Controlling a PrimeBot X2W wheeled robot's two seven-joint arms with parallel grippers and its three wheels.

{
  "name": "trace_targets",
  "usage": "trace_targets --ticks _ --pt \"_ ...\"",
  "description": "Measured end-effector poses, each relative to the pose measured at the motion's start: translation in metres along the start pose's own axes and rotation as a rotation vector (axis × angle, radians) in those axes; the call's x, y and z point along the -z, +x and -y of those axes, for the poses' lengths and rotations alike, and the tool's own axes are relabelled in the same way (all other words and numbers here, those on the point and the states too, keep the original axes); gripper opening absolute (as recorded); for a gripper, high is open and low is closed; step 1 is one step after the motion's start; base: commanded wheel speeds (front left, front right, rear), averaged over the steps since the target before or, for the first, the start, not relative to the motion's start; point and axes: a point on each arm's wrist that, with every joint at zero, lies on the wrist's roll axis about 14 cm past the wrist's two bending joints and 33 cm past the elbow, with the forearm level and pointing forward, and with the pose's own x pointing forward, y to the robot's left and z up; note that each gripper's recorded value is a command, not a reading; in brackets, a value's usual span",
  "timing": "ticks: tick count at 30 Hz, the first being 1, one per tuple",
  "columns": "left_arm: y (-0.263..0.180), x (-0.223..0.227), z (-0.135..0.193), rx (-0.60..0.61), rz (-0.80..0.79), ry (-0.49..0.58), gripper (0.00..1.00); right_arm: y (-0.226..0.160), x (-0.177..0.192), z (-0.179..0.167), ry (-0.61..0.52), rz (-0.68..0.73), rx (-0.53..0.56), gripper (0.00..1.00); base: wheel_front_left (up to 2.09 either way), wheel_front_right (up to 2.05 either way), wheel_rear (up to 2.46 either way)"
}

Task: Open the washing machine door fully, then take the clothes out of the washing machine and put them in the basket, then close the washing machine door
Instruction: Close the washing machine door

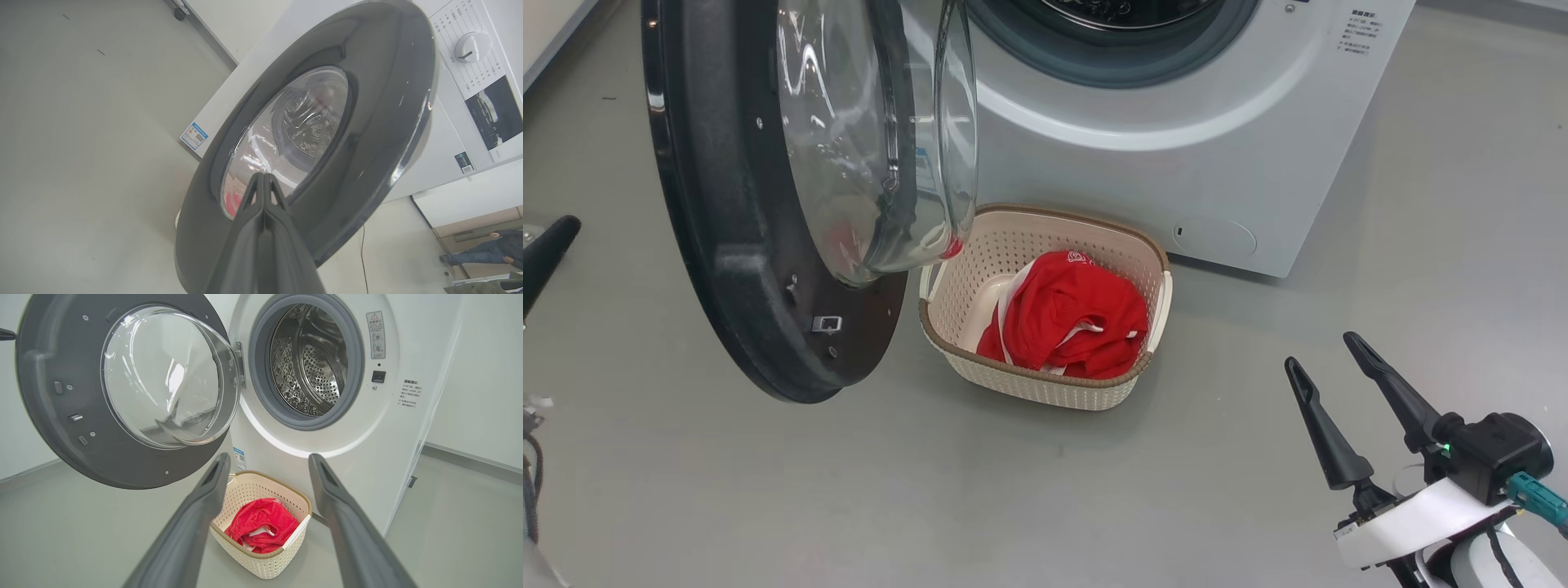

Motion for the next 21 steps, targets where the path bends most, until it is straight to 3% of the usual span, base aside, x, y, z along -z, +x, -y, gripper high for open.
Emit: trace_targets --ticks 5,11,14,21 --pt "-0.015 -0.008 -0.001 -0.121 0.008 0.301 0.00 0.002 -0.001 -0.002 -0.002 0.004 0.001 1.00 0.00 0.00 0.00" --pt "-0.028 -0.013 0.016 -0.126 0.097 0.559 0.00 0.004 -0.003 -0.007 0.000 0.010 -0.009 1.00 0.00 0.00 0.00" --pt "-0.033 -0.003 0.013 -0.138 0.117 0.636 0.00 0.004 -0.002 -0.009 -0.001 0.006 -0.014 1.00 0.00 0.00 0.00" --pt "-0.051 0.007 0.001 -0.152 0.224 0.699 0.00 0.003 0.000 -0.016 0.000 -0.003 -0.029 1.00 0.00 0.00 0.00"
